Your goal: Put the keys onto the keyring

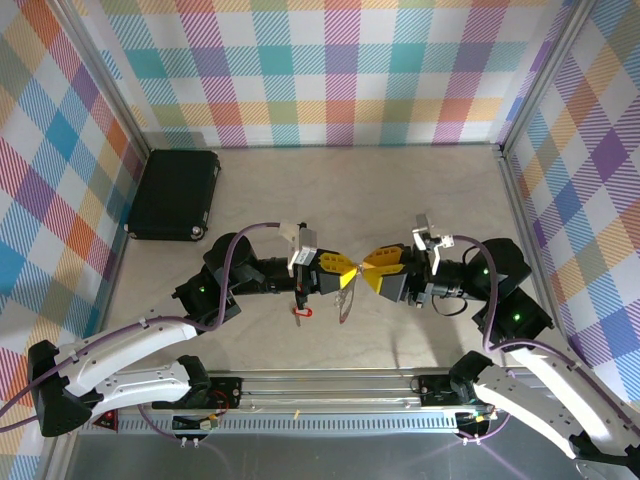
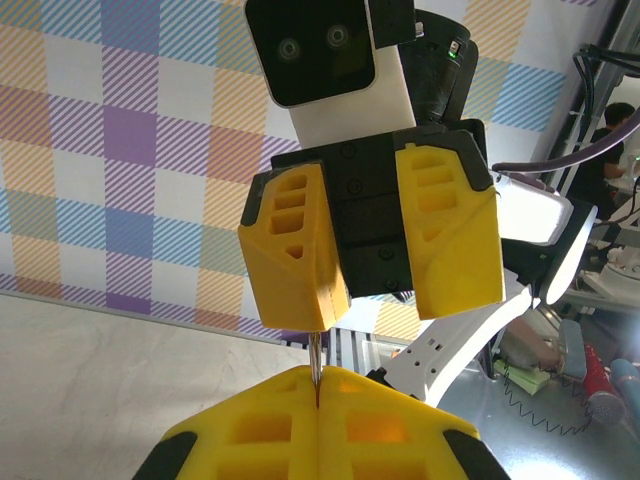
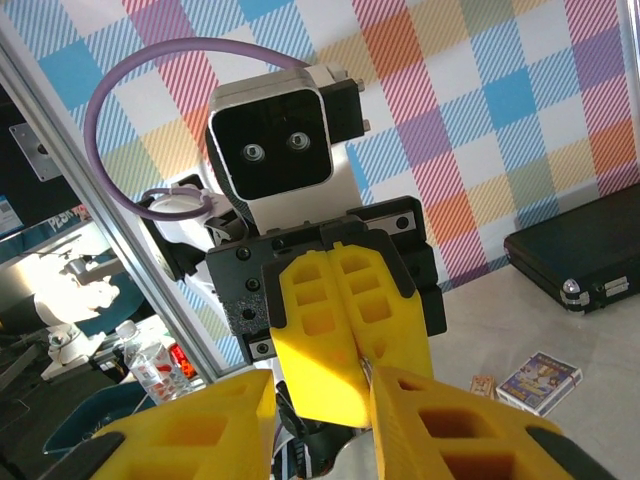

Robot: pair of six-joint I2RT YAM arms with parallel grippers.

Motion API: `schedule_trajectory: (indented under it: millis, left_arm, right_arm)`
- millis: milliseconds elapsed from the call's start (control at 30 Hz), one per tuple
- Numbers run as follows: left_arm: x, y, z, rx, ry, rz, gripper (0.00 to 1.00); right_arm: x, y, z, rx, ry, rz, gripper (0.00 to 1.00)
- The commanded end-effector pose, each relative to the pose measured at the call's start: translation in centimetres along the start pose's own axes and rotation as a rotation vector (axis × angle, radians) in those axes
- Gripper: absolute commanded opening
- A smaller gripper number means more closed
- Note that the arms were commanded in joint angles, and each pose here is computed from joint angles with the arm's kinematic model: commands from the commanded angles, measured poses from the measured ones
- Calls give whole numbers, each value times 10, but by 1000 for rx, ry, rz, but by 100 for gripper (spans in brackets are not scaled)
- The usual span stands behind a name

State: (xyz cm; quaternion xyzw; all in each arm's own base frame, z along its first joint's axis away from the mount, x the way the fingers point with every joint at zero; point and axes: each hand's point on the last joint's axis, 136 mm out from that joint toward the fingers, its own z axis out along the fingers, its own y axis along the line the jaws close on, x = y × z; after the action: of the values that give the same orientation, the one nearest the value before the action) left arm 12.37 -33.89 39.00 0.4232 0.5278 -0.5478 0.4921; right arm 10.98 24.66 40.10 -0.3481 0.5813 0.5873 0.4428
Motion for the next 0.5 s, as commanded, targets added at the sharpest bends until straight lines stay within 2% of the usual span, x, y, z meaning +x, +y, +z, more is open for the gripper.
schedule_trajectory:
  millis: [0, 200, 467]
  left_arm:
    - [-18, -13, -3, 41, -64, 33, 0]
    - [-20, -14, -6, 38, -77, 39, 0]
    - [-20, -13, -5, 34, -79, 39, 0]
  right_arm:
    - [-7, 9, 0, -25, -5, -18, 32]
    - [-7, 6, -1, -11, -8, -15, 45]
    - [-5, 8, 0, -24, -2, -15, 43]
